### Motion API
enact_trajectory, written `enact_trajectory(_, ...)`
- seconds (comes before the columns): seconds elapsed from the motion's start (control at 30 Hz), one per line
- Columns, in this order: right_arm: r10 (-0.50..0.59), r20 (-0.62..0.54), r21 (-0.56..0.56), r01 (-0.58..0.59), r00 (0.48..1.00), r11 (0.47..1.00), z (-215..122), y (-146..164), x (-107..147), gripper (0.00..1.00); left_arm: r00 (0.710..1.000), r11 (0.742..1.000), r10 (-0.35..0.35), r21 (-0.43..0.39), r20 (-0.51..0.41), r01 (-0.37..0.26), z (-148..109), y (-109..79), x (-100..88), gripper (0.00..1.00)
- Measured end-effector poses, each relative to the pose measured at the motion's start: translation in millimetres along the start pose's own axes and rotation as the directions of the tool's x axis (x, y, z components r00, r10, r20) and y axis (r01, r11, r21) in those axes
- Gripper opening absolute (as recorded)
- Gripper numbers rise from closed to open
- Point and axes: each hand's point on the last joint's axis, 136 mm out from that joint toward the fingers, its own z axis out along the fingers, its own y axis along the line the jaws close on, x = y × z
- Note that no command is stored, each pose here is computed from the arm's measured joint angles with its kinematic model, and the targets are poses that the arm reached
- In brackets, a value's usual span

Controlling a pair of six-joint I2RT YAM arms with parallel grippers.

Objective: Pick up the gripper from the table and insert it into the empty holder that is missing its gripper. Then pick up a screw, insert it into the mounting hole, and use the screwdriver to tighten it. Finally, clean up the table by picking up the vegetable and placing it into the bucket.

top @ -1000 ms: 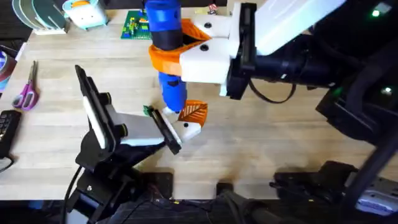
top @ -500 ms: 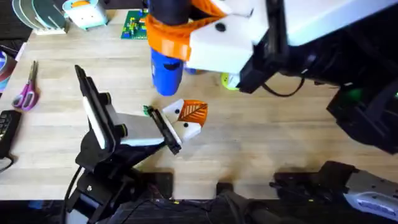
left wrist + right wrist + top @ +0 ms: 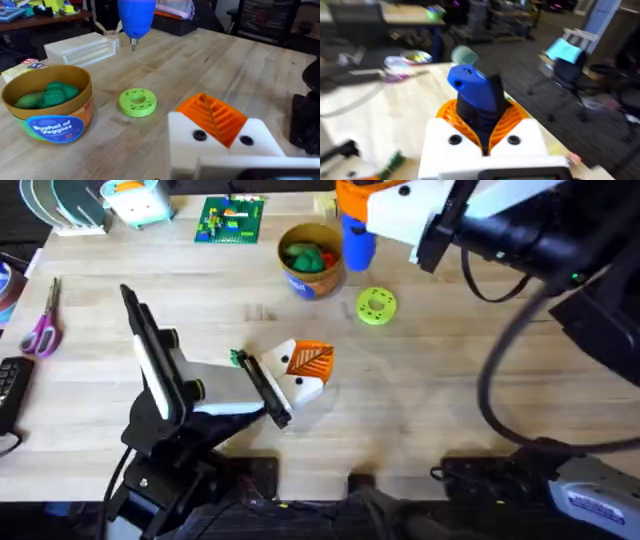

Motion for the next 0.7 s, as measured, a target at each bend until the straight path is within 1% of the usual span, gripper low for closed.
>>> enact_trajectory(0.03, -0.046, -0.066, 0.060, 0.050, 0.997, 0.997, -0.5, -16.4, 18.1, 0.022, 1.000, 1.000, 0.000, 0.000, 0.000, 0.000, 0.0, 0.0, 0.0, 0.010)
enact_trajectory(0.1, -0.123, -0.195, 0.152, 0.154, 0.973, 0.976, -3.4, -46.3, 50.8, 0.022, 1.000, 1.000, 0.000, 0.000, 0.000, 0.000, 0.0, 0.0, 0.0, 0.010)
enact_trajectory(0.13, -0.164, -0.285, 0.196, 0.225, 0.944, 0.954, -6.7, -64.8, 72.0, 0.022, 1.000, 1.000, 0.000, 0.000, 0.000, 0.000, 0.0, 0.0, 0.0, 0.010)
enact_trajectory(0.17, -0.188, -0.353, 0.221, 0.277, 0.916, 0.935, -10.2, -78.3, 87.8, 0.022, 1.000, 1.000, 0.000, 0.000, 0.000, 0.000, 0.0, 0.0, 0.0, 0.010)
enact_trajectory(0.27, -0.237, -0.556, 0.254, 0.435, 0.797, 0.864, -23.9, -116.4, 134.5, 0.022, 1.000, 1.000, 0.000, 0.000, 0.000, 0.000, 0.0, 0.0, 0.0, 0.010)
enact_trajectory(0.33, -0.255, -0.670, 0.231, 0.522, 0.697, 0.821, -33.7, -134.7, 163.3, 0.022, 1.000, 1.000, 0.000, 0.000, 0.000, 0.000, 0.0, 0.0, 0.0, 0.010)
enact_trajectory(0.4, -0.263, -0.759, 0.183, 0.582, 0.596, 0.792, -42.9, -147.0, 190.5, 0.022, 1.000, 1.000, 0.000, 0.000, 0.000, 0.000, 0.0, 0.0, 0.0, 0.010)
enact_trajectory(0.47, -0.267, -0.826, 0.120, 0.618, 0.497, 0.777, -50.8, -154.3, 218.1, 0.022, 1.000, 1.000, 0.000, 0.000, 0.000, 0.000, 0.0, 0.0, 0.0, 0.010)
enact_trajectory(0.53, -0.275, -0.867, 0.056, 0.631, 0.415, 0.774, -56.1, -156.7, 242.5, 0.022, 1.000, 1.000, 0.000, 0.000, 0.000, 0.000, 0.0, 0.0, 0.0, 0.010)
enact_trajectory(0.63, -0.292, -0.901, -0.032, 0.621, 0.322, 0.783, -60.3, -153.6, 276.7, 0.022, 1.000, 1.000, 0.000, 0.000, 0.000, 0.000, 0.0, 0.0, 0.0, 0.010)
enact_trajectory(0.7, -0.302, -0.910, -0.074, 0.606, 0.284, 0.792, -62.0, -149.9, 293.9, 0.022, 1.000, 1.000, 0.000, 0.000, 0.000, 0.000, 0.0, 0.0, 0.0, 0.010)
